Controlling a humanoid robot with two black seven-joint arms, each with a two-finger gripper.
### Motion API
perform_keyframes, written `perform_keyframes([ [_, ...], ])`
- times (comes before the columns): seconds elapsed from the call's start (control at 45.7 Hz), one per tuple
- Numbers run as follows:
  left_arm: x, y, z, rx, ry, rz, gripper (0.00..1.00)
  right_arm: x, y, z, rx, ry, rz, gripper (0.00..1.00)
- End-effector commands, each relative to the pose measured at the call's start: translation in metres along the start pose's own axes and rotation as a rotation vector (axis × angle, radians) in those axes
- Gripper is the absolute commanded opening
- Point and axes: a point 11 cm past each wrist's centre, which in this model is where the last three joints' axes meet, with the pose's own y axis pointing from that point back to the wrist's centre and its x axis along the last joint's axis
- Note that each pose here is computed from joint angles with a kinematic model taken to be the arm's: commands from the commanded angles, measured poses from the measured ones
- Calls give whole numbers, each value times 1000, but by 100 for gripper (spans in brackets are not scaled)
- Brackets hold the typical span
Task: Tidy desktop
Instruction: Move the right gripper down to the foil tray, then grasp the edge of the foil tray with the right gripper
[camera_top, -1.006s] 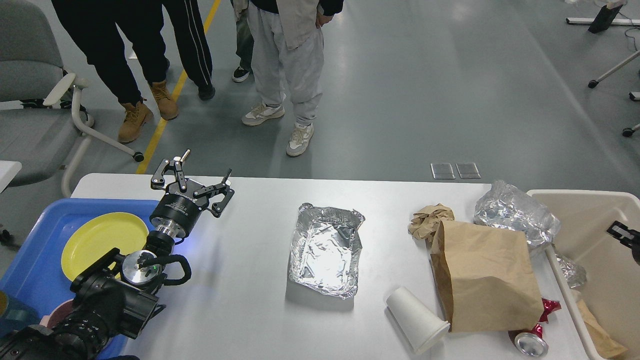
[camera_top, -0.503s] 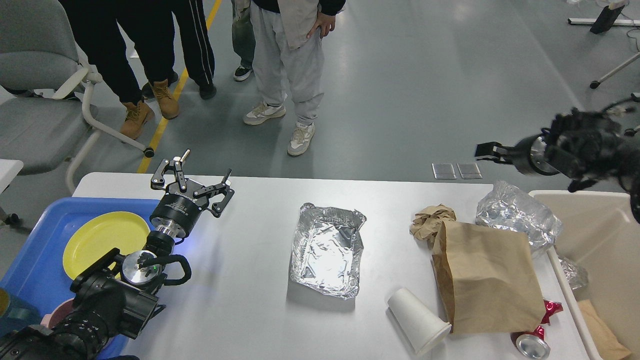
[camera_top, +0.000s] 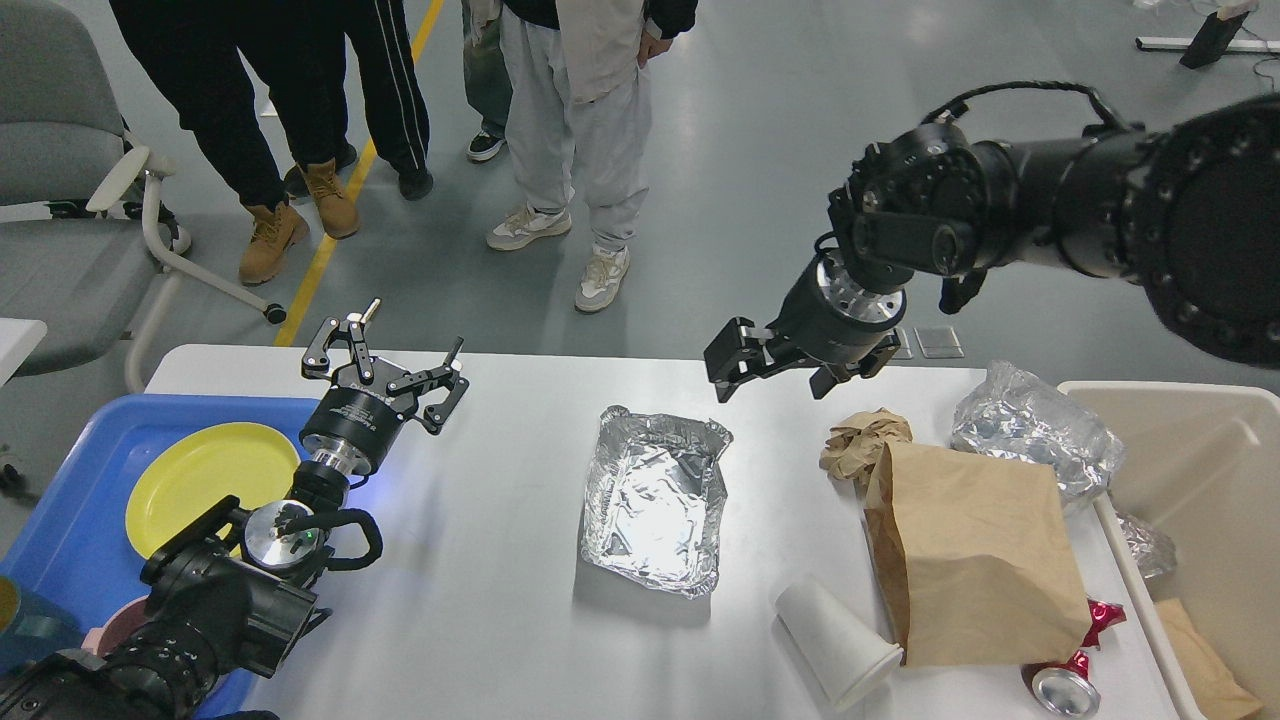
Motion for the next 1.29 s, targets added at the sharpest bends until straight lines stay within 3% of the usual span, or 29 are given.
perform_keyframes([
  [0.0,0,0,0,0,0,0,96,-4,9,-27,34,38,-30,100],
  [0.066,0,0,0,0,0,0,96,-4,-3,-29,67,29,-21,100],
  [0.328,0,0,0,0,0,0,96,-43,-124,17,125,-112,-7,100],
  [0.503,0,0,0,0,0,0,96,-57,-169,43,105,-166,105,100],
  [0.831,0,0,0,0,0,0,96,-66,-203,46,103,-191,184,100],
  [1.006,0,0,0,0,0,0,96,-69,-211,41,117,-205,228,93],
  [1.05,0,0,0,0,0,0,96,-69,-212,40,112,-205,238,88],
  [1.137,0,0,0,0,0,0,96,-74,-216,44,66,-210,231,59],
  [1.269,0,0,0,0,0,0,96,-79,-221,46,44,-218,228,36],
])
